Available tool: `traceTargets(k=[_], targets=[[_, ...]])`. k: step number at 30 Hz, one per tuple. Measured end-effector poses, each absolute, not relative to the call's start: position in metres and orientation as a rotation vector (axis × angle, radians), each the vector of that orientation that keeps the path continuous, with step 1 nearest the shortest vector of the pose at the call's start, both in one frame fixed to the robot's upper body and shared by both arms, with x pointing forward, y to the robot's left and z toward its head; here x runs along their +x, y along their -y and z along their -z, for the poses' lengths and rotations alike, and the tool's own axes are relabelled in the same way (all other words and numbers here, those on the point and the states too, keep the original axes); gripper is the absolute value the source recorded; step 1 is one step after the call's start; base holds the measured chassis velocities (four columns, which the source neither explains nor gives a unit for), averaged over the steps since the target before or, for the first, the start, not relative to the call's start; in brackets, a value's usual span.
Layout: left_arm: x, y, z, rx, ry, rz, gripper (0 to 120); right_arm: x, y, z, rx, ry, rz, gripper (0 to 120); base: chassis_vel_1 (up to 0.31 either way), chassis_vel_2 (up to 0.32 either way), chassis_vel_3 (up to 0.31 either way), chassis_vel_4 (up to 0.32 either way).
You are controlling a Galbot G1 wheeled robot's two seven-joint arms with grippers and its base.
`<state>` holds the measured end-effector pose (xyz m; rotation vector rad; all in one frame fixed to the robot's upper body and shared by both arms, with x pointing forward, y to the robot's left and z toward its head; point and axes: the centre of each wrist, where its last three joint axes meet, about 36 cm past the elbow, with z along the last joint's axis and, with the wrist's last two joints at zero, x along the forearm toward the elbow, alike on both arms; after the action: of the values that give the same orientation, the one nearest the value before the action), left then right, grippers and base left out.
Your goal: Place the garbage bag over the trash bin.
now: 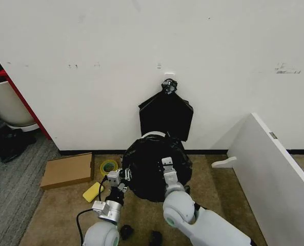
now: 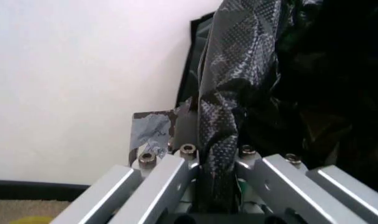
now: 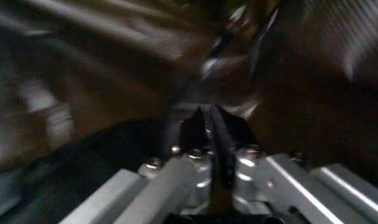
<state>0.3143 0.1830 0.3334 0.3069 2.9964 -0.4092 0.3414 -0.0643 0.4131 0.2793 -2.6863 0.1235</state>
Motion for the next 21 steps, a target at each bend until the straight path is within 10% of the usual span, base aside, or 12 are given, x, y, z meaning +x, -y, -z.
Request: traceTargets(k=[21], targets=[[0.333,-0.224,-0.302,0.386,-3.011,0.784,1,0.270,0.136,-0.501,0.864,3.082,0.787,86,0.000,0.000,0.000,0.000]])
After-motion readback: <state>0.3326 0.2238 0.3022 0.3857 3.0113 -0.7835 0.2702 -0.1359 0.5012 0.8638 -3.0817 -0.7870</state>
